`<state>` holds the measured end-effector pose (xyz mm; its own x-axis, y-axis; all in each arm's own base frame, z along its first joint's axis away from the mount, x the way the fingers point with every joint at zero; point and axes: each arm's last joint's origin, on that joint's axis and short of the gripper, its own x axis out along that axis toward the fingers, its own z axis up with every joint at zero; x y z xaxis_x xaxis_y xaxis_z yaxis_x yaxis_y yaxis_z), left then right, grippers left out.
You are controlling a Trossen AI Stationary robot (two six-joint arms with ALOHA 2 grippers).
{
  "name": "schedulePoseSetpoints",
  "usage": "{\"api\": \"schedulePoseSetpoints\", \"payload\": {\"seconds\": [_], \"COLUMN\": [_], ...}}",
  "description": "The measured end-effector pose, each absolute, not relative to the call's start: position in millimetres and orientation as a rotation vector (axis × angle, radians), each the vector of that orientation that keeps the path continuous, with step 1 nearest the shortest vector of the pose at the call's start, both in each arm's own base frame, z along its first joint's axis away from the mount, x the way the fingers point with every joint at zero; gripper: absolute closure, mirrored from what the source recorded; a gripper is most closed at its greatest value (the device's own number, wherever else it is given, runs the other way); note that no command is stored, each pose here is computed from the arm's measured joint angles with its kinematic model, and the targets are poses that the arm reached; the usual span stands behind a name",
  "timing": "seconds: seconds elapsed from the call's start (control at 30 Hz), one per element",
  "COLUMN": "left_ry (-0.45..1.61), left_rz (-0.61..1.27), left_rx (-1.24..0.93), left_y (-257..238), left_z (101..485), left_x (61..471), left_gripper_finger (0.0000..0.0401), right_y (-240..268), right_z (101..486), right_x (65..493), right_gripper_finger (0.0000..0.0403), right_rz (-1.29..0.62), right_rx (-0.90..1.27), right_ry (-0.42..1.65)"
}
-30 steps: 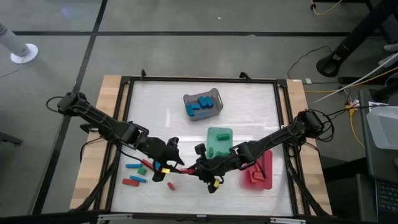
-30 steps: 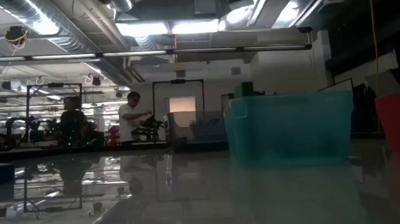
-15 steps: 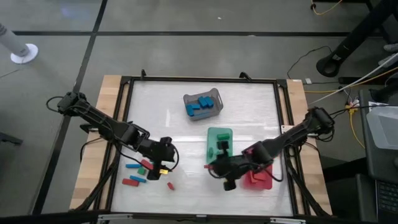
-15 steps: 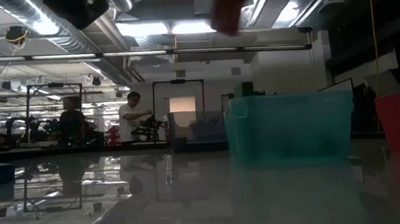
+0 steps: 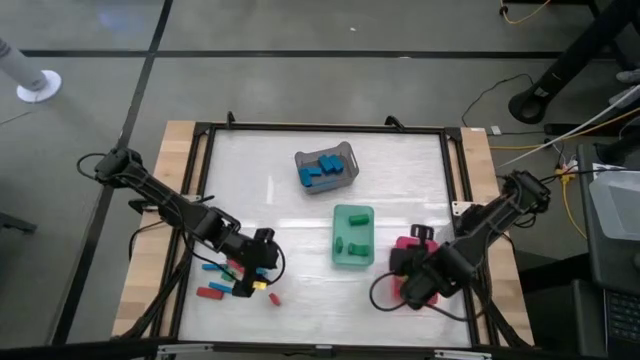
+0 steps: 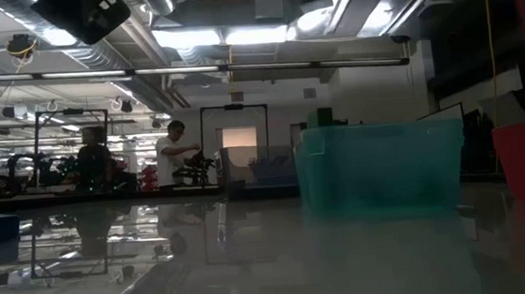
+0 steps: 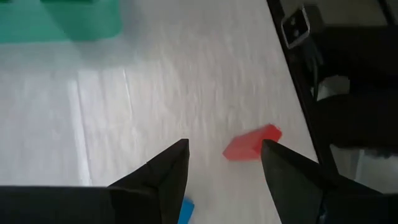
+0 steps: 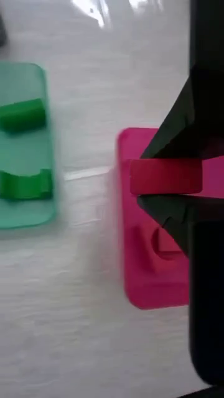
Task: Sort blocks
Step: Put the red block into the pink bin
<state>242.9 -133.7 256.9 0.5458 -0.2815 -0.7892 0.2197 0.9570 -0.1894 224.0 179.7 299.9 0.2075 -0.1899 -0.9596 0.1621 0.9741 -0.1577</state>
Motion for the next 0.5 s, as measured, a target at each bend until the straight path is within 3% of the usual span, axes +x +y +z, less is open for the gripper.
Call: {"api": "schedulePoseSetpoints", "payload": {"seconds": [0.5], "left_ry": [1.007], "left_rz": [-0.358], "left_rx": [-0.056], "left_y": [-160], "left_z": [235], "left_x": [225], "left_gripper_finger": [0.0212], "right_y": [188], "right_z": [299], "right_x": [217], "right_gripper_finger": [0.0331], "right_rz": [-0.213], "right_rx": [0.106], "right_ry": [1.44]}}
